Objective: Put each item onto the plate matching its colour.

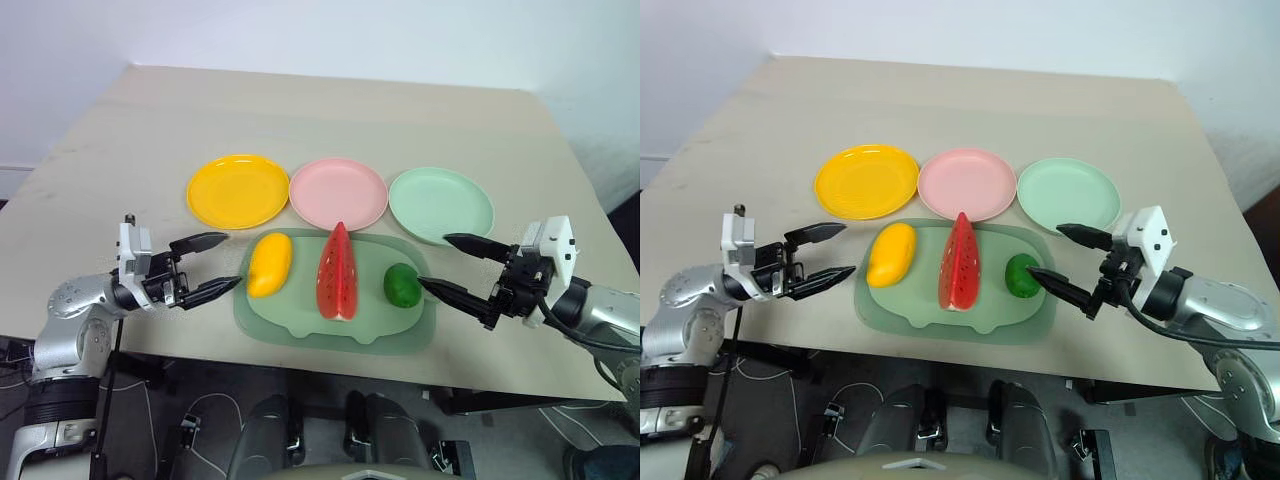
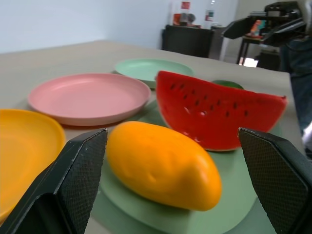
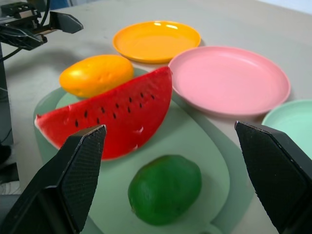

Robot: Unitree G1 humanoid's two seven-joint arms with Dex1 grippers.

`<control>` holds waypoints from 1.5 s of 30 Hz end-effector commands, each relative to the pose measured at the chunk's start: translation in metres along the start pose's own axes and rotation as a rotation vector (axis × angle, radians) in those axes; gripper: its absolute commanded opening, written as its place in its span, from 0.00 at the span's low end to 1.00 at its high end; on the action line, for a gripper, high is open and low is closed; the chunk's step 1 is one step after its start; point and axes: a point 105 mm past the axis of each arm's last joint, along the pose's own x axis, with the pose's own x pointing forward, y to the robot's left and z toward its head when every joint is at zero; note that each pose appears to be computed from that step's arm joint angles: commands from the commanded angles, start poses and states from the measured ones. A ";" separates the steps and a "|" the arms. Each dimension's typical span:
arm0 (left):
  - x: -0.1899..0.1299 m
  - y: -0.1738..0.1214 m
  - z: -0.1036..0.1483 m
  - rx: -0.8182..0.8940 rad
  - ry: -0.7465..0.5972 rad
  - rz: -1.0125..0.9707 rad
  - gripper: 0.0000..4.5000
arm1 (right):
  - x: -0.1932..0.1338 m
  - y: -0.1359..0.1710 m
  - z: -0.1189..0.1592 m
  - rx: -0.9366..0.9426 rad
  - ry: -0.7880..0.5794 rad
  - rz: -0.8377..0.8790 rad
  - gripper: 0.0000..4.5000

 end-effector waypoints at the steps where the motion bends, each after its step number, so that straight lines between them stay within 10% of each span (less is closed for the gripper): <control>1: 0.001 -0.001 0.006 0.033 -0.007 -0.017 1.00 | -0.005 0.000 0.008 -0.037 -0.007 0.004 1.00; 25: 0.011 -0.008 0.012 0.034 -0.038 -0.019 1.00 | -0.001 -0.014 0.032 0.122 0.072 -0.081 1.00; 45: 0.036 -0.015 0.010 0.031 -0.081 -0.019 1.00 | 0.041 -0.007 -0.020 0.451 0.402 -0.200 1.00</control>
